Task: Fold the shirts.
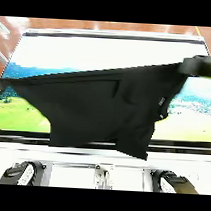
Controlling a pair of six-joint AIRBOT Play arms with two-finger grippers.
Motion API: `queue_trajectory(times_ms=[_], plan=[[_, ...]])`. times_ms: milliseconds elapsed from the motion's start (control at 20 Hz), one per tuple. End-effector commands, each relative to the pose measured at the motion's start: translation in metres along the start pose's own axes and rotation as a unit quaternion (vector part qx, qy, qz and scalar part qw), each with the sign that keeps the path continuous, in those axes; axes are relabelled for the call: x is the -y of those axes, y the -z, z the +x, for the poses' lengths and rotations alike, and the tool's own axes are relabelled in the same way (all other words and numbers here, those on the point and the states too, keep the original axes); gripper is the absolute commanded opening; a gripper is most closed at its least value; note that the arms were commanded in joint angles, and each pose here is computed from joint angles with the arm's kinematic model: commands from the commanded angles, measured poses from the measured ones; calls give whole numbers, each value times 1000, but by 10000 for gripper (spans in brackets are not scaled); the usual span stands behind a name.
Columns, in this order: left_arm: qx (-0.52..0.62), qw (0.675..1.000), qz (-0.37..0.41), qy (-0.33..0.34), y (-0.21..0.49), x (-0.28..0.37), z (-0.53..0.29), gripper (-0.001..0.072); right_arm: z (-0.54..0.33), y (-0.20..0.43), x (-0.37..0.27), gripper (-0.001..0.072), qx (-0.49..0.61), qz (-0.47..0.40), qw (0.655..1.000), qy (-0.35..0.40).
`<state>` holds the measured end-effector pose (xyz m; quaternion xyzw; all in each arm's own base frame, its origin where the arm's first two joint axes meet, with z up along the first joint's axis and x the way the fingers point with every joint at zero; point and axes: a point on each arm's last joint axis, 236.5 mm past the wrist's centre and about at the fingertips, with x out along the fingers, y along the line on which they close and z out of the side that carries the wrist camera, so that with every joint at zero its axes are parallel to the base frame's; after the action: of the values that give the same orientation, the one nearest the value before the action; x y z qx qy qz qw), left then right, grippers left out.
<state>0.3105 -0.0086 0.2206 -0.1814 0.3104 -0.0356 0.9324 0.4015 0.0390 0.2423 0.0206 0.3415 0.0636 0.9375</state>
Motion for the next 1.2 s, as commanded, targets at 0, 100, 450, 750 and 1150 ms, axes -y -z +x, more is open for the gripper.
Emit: queue_trajectory(times_ms=[0, 100, 450, 750, 1150], plan=[[-15, 996, -83, -6, 8, -45, 99, 37, 123, -27, 4, 78, 67, 53, 996, -22], [-33, 992, -120, 15, 10, -56, 153, 38, 172, -32, 5, 78, 92, 101, 990, -40], [-197, 940, -273, 61, 99, -68, 247, 150, 255, 62, 0, 236, -55, 153, 985, -53], [-325, 917, -228, 35, 120, -116, 166, 444, 180, 62, 48, 595, -98, 82, 992, -4], [-444, 867, -227, 9, 235, -130, 91, 680, 102, 175, 117, 594, -309, 176, 934, 27]])
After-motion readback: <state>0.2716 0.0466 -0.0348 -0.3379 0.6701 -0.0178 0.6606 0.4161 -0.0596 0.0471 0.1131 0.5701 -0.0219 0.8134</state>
